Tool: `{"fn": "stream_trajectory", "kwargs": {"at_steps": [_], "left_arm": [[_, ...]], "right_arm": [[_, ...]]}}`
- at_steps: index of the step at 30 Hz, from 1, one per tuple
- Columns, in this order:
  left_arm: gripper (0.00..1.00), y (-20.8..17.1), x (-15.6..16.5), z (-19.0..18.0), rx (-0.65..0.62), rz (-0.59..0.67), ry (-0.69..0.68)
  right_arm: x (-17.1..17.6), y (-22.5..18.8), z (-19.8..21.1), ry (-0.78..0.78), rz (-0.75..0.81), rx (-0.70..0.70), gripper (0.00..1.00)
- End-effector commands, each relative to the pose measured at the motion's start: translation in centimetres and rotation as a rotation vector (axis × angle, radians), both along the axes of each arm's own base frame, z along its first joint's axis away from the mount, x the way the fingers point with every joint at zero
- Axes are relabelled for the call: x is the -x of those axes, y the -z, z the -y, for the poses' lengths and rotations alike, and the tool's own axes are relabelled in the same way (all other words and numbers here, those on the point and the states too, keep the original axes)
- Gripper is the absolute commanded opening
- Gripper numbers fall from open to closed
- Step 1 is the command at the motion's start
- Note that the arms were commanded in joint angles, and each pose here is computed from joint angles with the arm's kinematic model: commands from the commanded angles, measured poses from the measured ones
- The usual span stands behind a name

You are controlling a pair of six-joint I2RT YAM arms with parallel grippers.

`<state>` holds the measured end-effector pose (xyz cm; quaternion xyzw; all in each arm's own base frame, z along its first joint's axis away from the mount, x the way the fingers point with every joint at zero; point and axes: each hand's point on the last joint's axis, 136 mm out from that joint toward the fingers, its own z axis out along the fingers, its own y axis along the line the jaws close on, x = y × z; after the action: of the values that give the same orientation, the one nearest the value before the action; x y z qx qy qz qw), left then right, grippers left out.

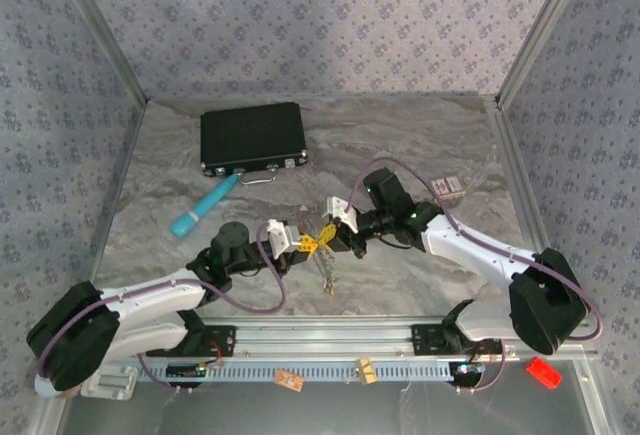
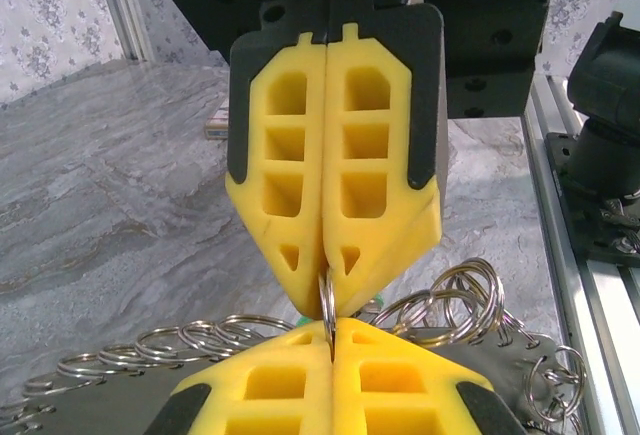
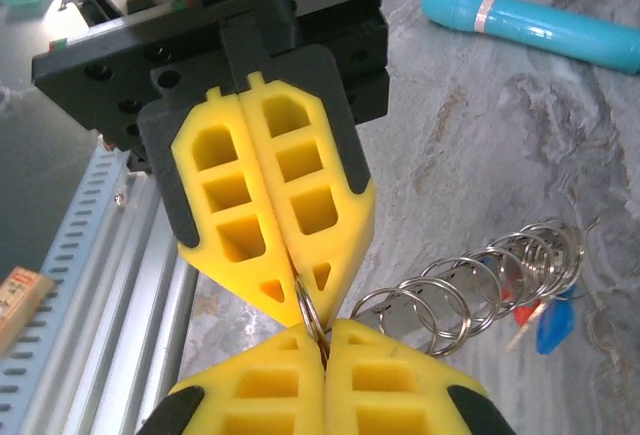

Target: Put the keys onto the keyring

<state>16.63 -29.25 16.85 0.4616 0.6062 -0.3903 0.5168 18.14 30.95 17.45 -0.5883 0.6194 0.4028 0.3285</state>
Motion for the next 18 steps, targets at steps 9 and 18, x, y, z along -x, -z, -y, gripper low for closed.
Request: {"fn": "stream_trajectory", "kwargs": {"at_steps": [9,18], "left_arm": [[0.27,-1.0,-0.5,-0.3,-0.072,0.039,-0.027],[0.23,-0.5,0.0,0.2,-0.088,0.023,0.021]], "right_arm": [[0.4,0.0,0.9,-0.010,0.212,0.239,0.00],[0.8,-1.5,-0.4,-0.056,0.268,0.244,0.00]]}}
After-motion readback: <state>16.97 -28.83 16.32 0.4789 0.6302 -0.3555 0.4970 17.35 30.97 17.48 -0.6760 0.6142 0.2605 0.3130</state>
